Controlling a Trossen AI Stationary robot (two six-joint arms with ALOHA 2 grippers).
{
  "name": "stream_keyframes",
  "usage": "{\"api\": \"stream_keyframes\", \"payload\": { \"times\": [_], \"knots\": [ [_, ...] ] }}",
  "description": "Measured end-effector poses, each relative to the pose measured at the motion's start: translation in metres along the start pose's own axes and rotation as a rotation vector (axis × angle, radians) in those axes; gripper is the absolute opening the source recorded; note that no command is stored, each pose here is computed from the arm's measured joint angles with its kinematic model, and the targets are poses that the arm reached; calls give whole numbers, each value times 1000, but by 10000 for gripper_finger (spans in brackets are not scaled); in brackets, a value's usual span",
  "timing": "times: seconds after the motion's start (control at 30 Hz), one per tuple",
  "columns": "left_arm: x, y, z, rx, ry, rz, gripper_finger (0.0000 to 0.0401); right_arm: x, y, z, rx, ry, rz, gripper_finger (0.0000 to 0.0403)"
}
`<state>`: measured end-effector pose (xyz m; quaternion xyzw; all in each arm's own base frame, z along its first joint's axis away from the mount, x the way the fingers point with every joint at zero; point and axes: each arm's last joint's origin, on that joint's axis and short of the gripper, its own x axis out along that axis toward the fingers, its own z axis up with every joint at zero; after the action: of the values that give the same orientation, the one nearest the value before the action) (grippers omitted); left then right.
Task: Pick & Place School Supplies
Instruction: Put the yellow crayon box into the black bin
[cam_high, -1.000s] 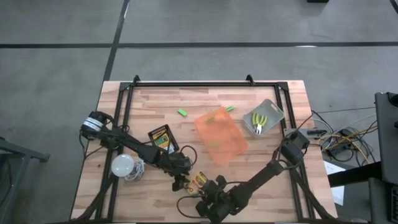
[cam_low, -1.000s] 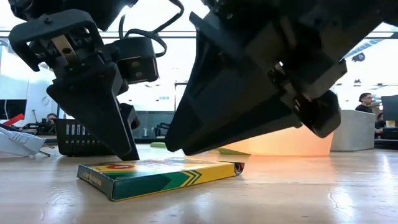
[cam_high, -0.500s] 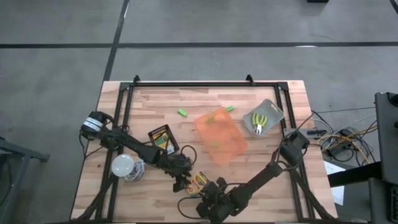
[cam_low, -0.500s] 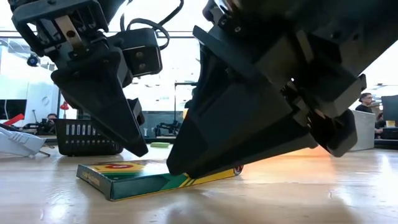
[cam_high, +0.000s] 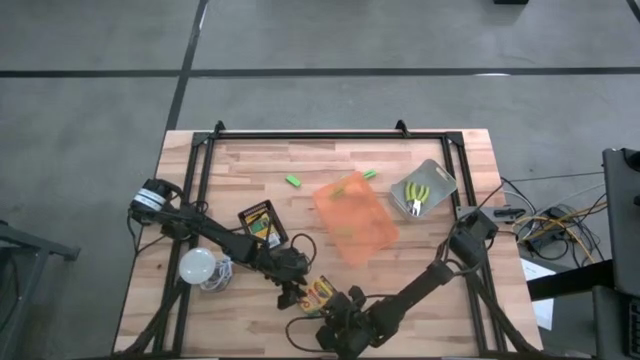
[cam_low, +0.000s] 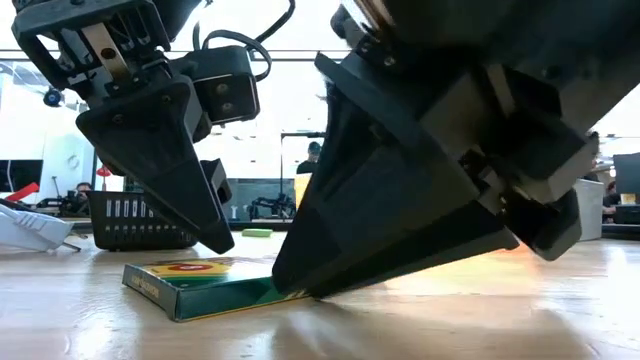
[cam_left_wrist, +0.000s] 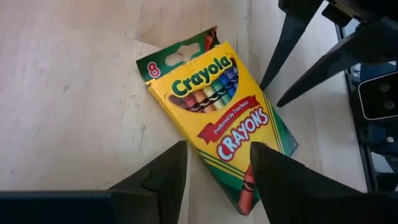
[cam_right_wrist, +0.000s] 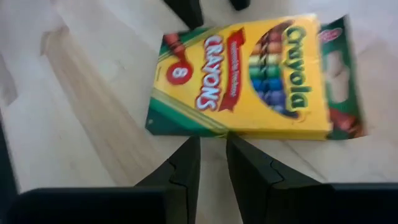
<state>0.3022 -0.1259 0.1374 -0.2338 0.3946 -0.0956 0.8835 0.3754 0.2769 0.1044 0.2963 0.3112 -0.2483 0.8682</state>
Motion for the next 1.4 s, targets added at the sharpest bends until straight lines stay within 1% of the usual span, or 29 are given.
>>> {"api": "stream_keyframes", "payload": {
  "times": [0.07, 0.13, 0.43, 0.7, 0.83, 1.23, 1.4],
  "knots": [
    [0, 0, 0, 0, 2, 1, 181, -3, 1, -1, -14, -66, -11, 80],
    [0, 0, -1, 0, 3, 2, 181, -8, 4, 0, -7, -99, 0, 80],
    [0, 1, -1, 1, 4, 3, 181, -9, 6, 2, 1, -110, 2, 68],
    [0, 1, -1, 7, 7, -1, 181, 3, 1, 12, 11, -32, -12, 78],
    [0, 1, -1, 7, 7, -1, 181, 5, 0, 14, -14, -1, -9, 82],
    [0, 1, -2, -2, 8, -1, 181, -1, 2, 5, -24, 14, 5, 68],
    [0, 0, -2, -39, 35, -37, 181, -2, 1, 2, -16, 23, 5, 73]
  ]
}}
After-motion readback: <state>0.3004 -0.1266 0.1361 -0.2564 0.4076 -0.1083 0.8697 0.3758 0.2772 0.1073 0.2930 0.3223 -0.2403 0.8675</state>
